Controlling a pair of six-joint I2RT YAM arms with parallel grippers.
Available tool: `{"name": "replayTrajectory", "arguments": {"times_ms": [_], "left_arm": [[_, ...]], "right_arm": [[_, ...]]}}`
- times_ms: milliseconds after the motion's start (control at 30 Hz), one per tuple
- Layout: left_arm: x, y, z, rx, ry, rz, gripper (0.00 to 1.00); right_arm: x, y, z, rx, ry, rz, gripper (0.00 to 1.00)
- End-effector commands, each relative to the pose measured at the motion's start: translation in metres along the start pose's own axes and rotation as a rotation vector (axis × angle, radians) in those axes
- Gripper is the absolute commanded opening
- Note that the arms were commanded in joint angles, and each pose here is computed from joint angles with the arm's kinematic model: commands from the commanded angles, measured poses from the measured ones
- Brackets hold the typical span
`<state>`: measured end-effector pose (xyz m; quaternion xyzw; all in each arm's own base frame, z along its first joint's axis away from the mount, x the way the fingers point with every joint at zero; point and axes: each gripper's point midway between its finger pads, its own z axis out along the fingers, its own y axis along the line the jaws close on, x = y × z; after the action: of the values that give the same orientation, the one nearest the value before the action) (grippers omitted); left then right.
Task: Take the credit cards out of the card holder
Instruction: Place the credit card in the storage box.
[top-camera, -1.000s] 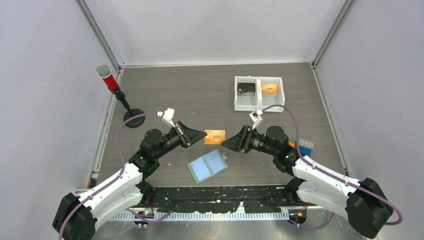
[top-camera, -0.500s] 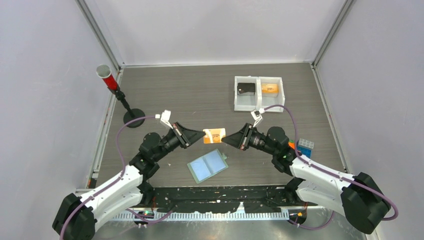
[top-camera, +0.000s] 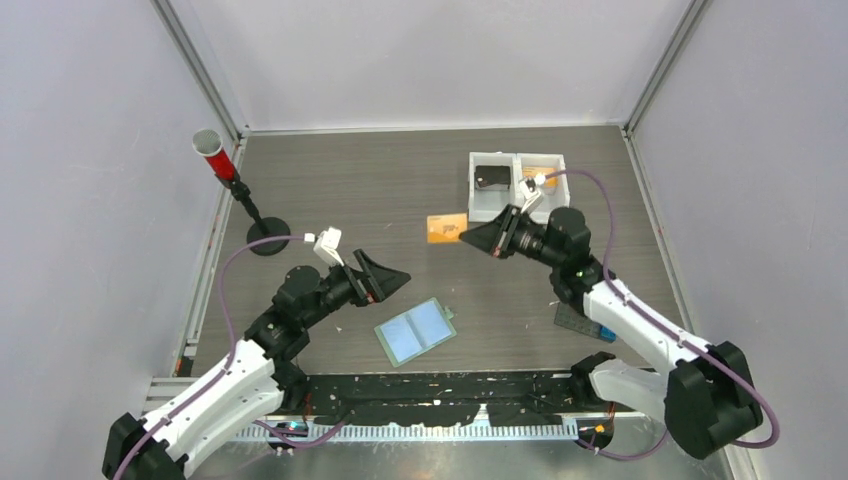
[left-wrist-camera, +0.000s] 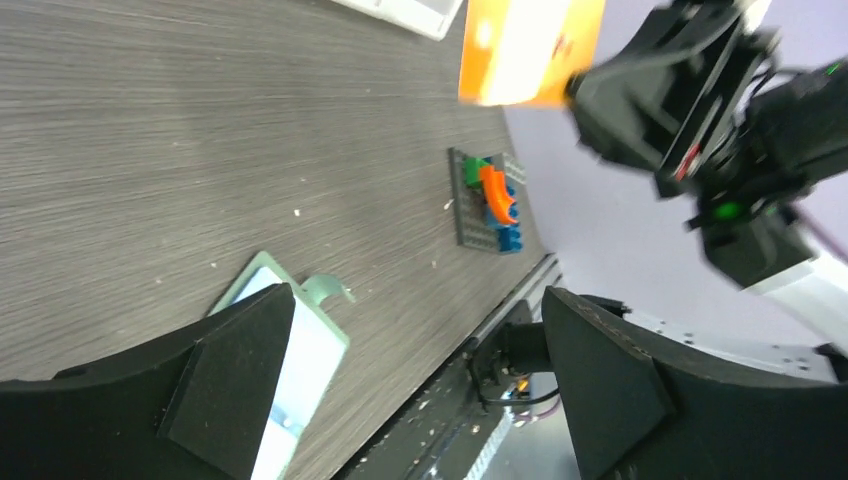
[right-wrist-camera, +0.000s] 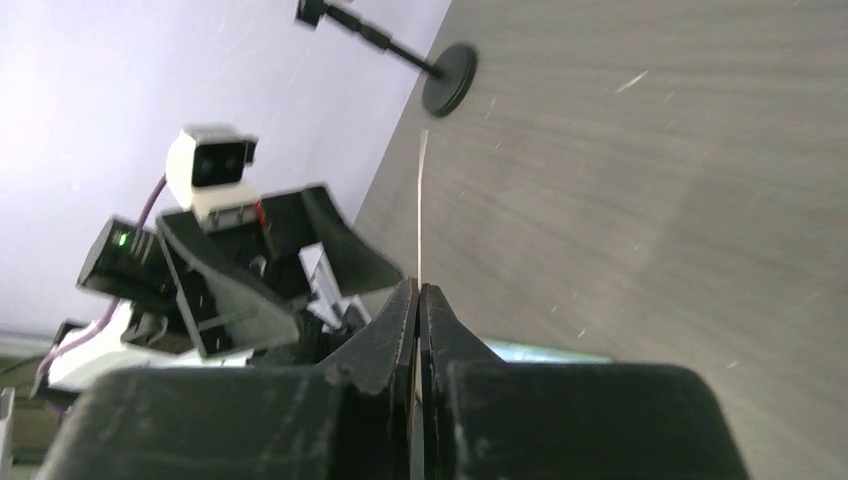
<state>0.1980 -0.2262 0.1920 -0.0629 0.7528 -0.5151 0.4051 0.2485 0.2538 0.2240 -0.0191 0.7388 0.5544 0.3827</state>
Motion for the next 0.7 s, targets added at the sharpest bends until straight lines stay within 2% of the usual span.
{"name": "replayTrajectory", "arguments": {"times_ms": [0, 233, 433, 667], "left_arm": [[0.004, 0.006, -0.011, -0.092, 0.087, 0.130, 0.99], [0.008, 0.018, -0.036, -0.223, 0.229, 0.308, 0.99], [0.008, 0.016, -0.052, -0.234, 0.303, 0.430, 0.99], [0.009, 0.006, -0.061, -0.212, 0.348, 0.446, 0.99]], "right_arm": [[-0.039, -0.021, 0.000, 0.080, 0.037, -0.125, 0.05], [-0.122, -0.077, -0.017, 0.335, -0.003, -0.146, 0.05], [-0.190, -0.123, -0.041, 0.550, -0.061, -0.149, 0.05], [-0.224, -0.182, -0.059, 0.706, -0.048, -0.108, 0.05]]}}
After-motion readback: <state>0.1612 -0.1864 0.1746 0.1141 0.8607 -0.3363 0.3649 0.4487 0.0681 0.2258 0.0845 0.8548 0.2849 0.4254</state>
